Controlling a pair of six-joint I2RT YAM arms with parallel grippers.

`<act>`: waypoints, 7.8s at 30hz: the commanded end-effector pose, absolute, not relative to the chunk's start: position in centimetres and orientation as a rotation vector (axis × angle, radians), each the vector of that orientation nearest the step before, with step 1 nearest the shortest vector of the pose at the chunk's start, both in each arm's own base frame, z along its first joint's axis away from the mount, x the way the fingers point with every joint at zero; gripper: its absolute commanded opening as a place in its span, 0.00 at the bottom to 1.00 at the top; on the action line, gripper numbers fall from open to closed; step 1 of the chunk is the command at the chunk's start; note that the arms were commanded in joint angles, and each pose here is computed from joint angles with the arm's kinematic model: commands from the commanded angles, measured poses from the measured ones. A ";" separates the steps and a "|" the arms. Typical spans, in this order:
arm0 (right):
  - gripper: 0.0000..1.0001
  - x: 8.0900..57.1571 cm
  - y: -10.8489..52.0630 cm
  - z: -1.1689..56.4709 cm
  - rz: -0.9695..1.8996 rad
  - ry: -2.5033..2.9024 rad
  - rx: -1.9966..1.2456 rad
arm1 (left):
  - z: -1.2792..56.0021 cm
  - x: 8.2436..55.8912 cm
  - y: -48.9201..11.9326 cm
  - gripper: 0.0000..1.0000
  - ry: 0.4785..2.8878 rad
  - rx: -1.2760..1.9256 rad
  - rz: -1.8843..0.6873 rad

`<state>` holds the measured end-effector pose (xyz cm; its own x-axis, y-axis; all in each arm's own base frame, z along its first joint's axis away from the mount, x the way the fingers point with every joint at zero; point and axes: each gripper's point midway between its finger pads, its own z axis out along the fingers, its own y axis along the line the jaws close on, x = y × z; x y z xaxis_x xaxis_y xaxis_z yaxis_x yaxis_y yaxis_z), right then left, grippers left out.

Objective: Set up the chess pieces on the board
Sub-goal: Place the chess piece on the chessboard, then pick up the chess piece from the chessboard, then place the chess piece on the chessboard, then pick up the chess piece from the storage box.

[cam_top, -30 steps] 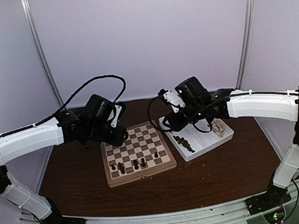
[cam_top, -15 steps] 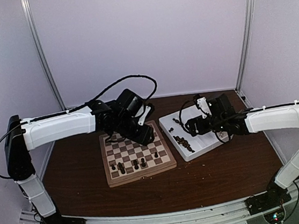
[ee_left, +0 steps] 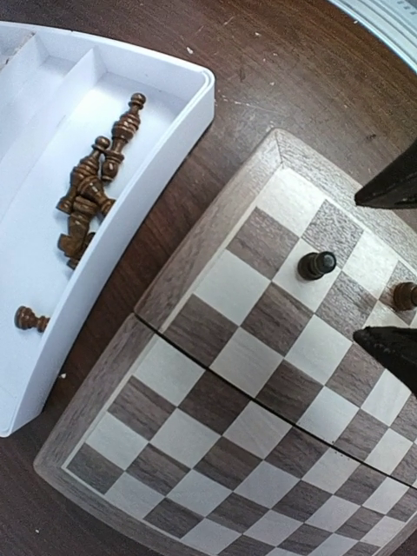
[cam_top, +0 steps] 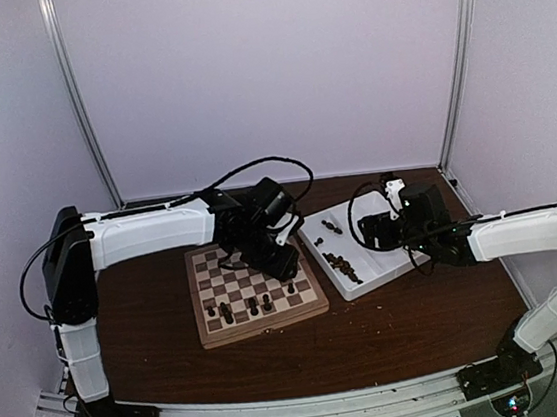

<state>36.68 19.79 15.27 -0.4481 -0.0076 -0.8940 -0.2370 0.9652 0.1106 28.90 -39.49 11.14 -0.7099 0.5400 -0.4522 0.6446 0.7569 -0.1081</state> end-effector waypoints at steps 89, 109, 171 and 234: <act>0.96 38.2 19.8 15.3 0.207 2.044 -0.149 | 13.8 29.1 -32.1 0.06 2.563 0.674 -0.148; 0.96 38.2 19.9 15.1 0.211 2.048 -0.153 | 10.0 27.2 -28.9 0.06 2.655 0.603 -0.133; 0.96 38.2 20.1 15.0 0.214 2.051 -0.162 | 10.5 28.5 -28.4 0.27 2.614 0.552 -0.110; 0.22 34.8 25.7 2.9 0.345 2.763 -0.533 | 22.7 27.7 -27.4 0.36 2.131 0.517 -0.423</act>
<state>34.24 25.35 2.87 -0.8932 -0.3038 -0.3316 -0.3814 0.9024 0.2006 27.20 -27.40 21.59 -0.5597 0.2357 -0.7945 0.5056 0.8567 -0.1021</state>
